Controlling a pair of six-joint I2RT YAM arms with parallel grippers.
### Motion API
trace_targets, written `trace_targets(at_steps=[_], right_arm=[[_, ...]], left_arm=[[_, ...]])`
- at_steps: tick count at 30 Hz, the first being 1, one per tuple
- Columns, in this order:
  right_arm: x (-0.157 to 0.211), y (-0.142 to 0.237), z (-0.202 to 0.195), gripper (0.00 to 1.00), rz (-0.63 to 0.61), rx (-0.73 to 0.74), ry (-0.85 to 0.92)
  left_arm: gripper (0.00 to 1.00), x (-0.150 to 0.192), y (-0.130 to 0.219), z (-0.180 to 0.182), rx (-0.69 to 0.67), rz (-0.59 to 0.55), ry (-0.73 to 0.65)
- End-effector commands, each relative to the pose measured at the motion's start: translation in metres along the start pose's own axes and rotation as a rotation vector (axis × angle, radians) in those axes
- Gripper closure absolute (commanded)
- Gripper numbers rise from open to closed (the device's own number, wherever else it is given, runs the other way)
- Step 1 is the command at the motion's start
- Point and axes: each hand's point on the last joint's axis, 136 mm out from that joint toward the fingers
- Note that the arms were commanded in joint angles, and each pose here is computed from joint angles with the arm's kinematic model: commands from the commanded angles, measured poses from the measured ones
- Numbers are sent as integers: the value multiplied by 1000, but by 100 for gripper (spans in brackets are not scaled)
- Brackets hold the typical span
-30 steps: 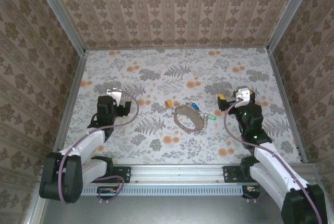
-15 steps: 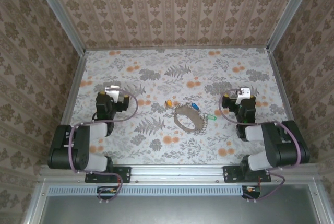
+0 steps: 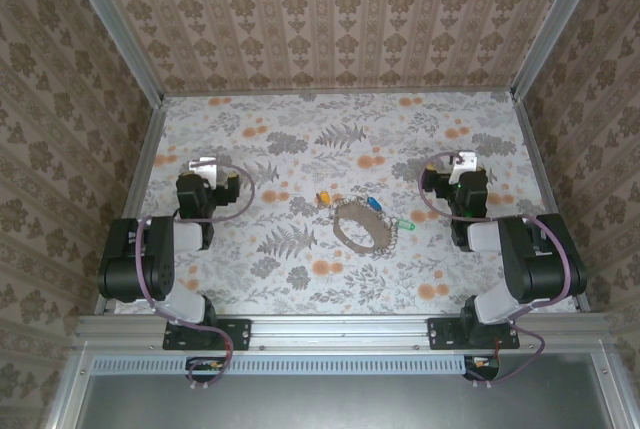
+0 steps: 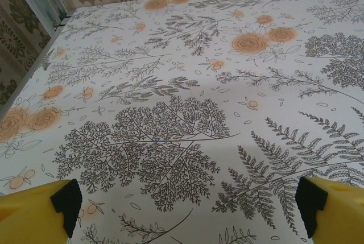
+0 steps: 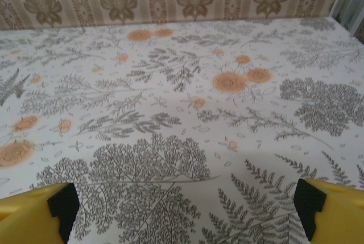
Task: Put the keys on the keyring
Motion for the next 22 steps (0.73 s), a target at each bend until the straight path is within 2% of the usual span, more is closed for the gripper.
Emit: trace_targets(at_steps=[1,22], right_arm=[[0,-2,1,0,18,7,1],[1,-2,3,0,21,-5,4]], left_arm=[[0,-6,-1,3,-12,-12,26],[0,-7,0,2,-13,-17,22]])
Point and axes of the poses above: each hand's point on the last joint's axis, 136 mm out from that joint toward the fingers, its own y axis back along the fingers, its own z axis along the line the jaws close on, x = y × z, and after that the axes turned 5 degrees about y, right-handed
